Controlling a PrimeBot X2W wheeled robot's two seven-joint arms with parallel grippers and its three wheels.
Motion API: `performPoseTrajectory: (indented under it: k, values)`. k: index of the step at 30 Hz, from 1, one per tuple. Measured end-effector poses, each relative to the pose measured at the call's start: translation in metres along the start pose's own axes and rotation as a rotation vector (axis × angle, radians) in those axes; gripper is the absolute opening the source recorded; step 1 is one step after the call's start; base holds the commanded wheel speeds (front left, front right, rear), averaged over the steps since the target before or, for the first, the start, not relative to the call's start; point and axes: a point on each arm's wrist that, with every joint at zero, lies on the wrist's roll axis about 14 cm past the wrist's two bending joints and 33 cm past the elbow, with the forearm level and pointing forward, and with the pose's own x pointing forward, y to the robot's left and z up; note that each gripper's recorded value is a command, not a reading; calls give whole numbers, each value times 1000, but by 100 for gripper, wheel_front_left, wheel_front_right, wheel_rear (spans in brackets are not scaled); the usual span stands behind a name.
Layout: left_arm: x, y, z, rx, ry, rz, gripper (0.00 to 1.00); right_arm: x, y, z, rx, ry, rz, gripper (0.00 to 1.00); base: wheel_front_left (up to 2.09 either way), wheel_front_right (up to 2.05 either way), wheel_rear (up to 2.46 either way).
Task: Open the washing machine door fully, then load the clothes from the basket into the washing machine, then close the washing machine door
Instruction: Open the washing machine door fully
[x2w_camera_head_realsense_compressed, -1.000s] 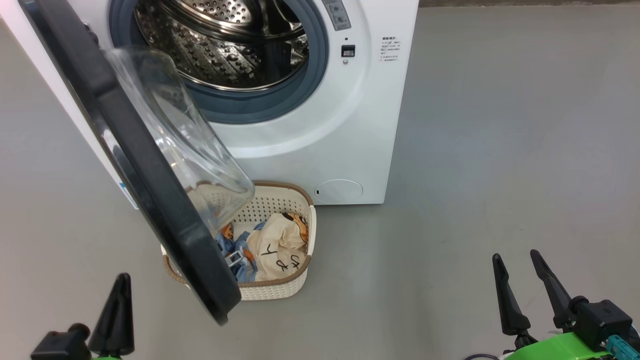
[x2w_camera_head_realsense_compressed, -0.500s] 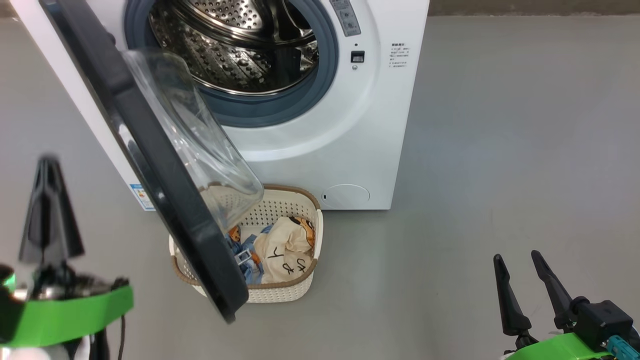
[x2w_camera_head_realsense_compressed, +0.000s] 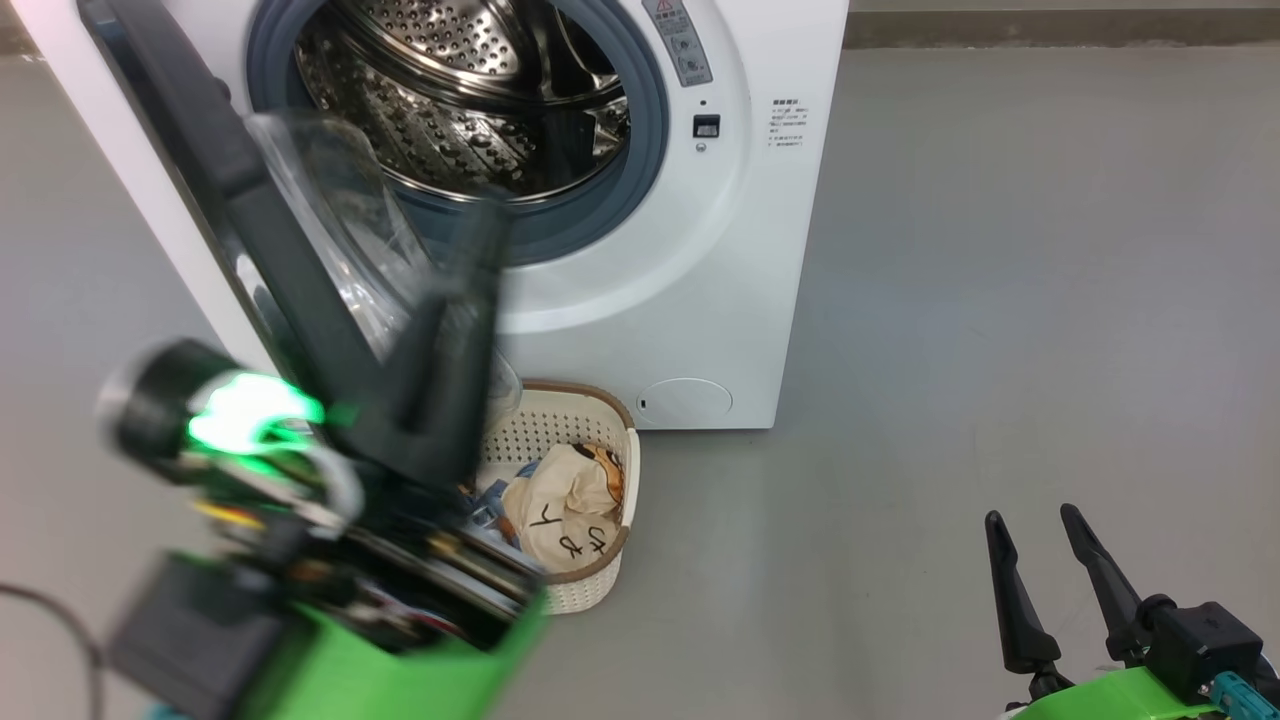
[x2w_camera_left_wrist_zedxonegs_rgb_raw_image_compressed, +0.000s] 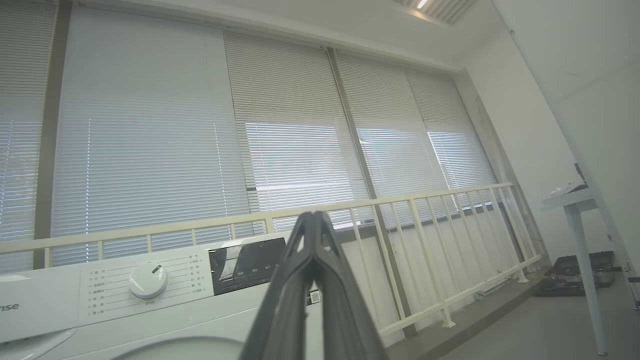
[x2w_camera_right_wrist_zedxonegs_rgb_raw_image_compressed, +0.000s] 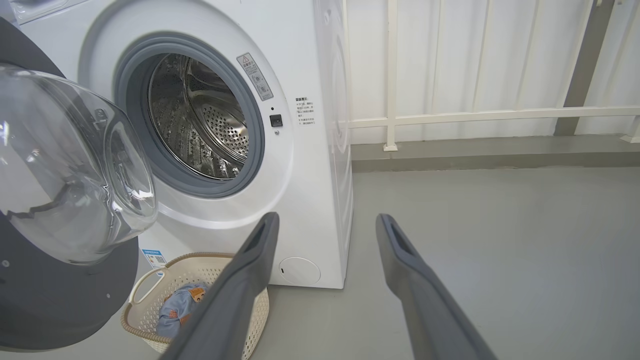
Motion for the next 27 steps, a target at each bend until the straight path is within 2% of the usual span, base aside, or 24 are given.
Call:
performPoseTrajectory:
  k: [8,14,20,24,27]
  values:
    - [-7,-76,-31,-226,106,-165,0,1,0,-5,-7,14,2,100,0,0,0]
    - [-47,-119,-72,-352,299,-252,0,3,5,-11,-28,32,20,100,0,0,0]
    - [-84,-129,-102,-399,448,-253,0,7,10,-16,-41,47,40,100,0,0,0]
    - [-109,-124,-123,-420,546,-202,0,9,14,-19,-38,54,53,100,0,0,0]
    - [-121,-112,-135,-397,593,-142,0,11,17,-21,-36,60,63,100,0,0,0]
